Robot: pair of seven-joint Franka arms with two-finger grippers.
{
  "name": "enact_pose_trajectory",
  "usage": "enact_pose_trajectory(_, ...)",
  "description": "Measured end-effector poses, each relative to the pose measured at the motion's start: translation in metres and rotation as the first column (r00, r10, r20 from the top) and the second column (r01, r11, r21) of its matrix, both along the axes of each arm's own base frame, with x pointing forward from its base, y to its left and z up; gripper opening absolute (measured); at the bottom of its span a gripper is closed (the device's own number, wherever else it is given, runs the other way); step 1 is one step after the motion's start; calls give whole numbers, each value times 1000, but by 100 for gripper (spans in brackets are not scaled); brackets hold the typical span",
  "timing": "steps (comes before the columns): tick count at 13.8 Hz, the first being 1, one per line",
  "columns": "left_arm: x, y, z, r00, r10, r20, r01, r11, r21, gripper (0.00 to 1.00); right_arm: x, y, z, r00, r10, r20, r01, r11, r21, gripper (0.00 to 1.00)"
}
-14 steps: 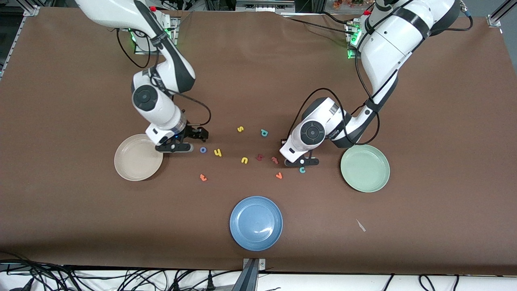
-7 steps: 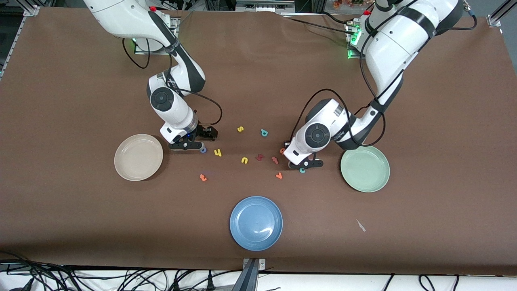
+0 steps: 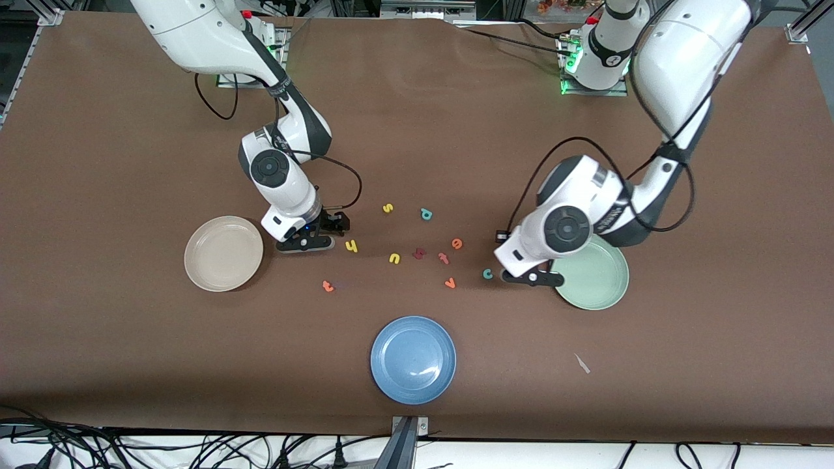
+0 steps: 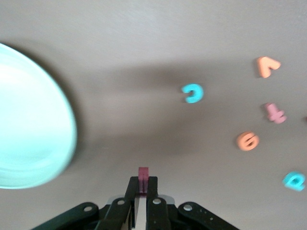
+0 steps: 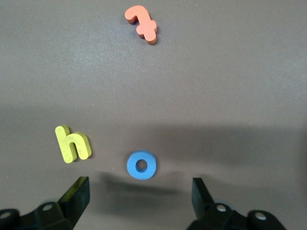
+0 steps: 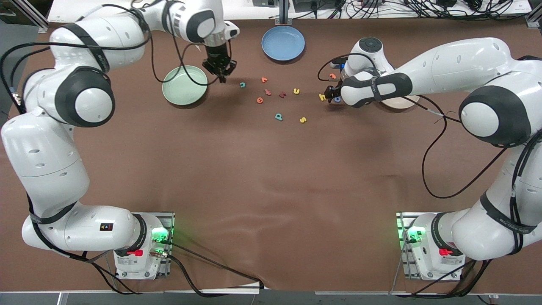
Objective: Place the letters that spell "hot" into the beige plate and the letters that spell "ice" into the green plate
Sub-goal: 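Drop the pink letter onto the green plate with the left gripper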
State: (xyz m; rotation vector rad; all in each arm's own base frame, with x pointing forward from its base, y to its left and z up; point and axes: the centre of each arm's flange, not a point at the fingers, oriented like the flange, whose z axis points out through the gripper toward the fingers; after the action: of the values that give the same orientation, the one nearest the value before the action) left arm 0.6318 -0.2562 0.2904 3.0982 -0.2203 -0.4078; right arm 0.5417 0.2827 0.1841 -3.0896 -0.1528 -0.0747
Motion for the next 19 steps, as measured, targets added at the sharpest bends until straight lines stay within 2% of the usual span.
enact_pose_trajectory(2, 14, 43, 9, 997, -71, 1, 71, 997, -23, 7, 2, 2, -3, 1000, 12, -4, -12, 1000, -9, 93)
enact_pose_trajectory(3, 21, 66, 8, 995, -98, 0, 98, 995, -31, 7, 2, 2, -5, 1000, 21, -4, -21, 1000, -16, 86)
enact_pose_trajectory(6, 33, 131, -4, 985, -174, -13, 173, 984, -45, 7, 1, 2, -9, 999, 32, -5, -33, 999, -24, 83)
enact_pose_trajectory(8, 39, 168, -10, 977, -212, -20, 211, 976, -50, 7, 2, 3, -9, 999, 34, -5, -34, 999, -25, 72)
enact_pose_trajectory(9, 40, 178, -12, 974, -224, -20, 223, 974, -49, 7, 2, 3, -9, 999, 34, -5, -34, 999, -25, 72)
enact_pose_trajectory(11, 44, 183, -18, 969, -248, 5, 248, 968, -27, 7, 3, 3, -8, 999, 35, -4, -35, 999, -25, 67)
enact_pose_trajectory(12, 45, 181, -24, 966, -256, 19, 257, 966, -22, 7, 4, 3, -8, 999, 35, -5, -35, 999, -26, 61)
enact_pose_trajectory(13, 45, 178, -32, 965, -262, 27, 263, 965, -23, 7, 4, 4, -7, 999, 34, -5, -35, 999, -26, 61)
enact_pose_trajectory(14, 43, 176, -44, 963, -270, 27, 270, 962, -26, 7, 5, 4, -6, 999, 34, -6, -35, 999, -27, 56)
enact_pose_trajectory(17, 30, 167, -82, 958, -285, 28, 287, 957, -46, 7, 7, 4, -5, 999, 34, -6, -34, 999, -28, 52)
enact_pose_trajectory(19, 22, 164, -95, 959, -283, 18, 283, 958, -51, 19, 7, 4, -6, 999, 34, -9, -34, 999, -29, 50)
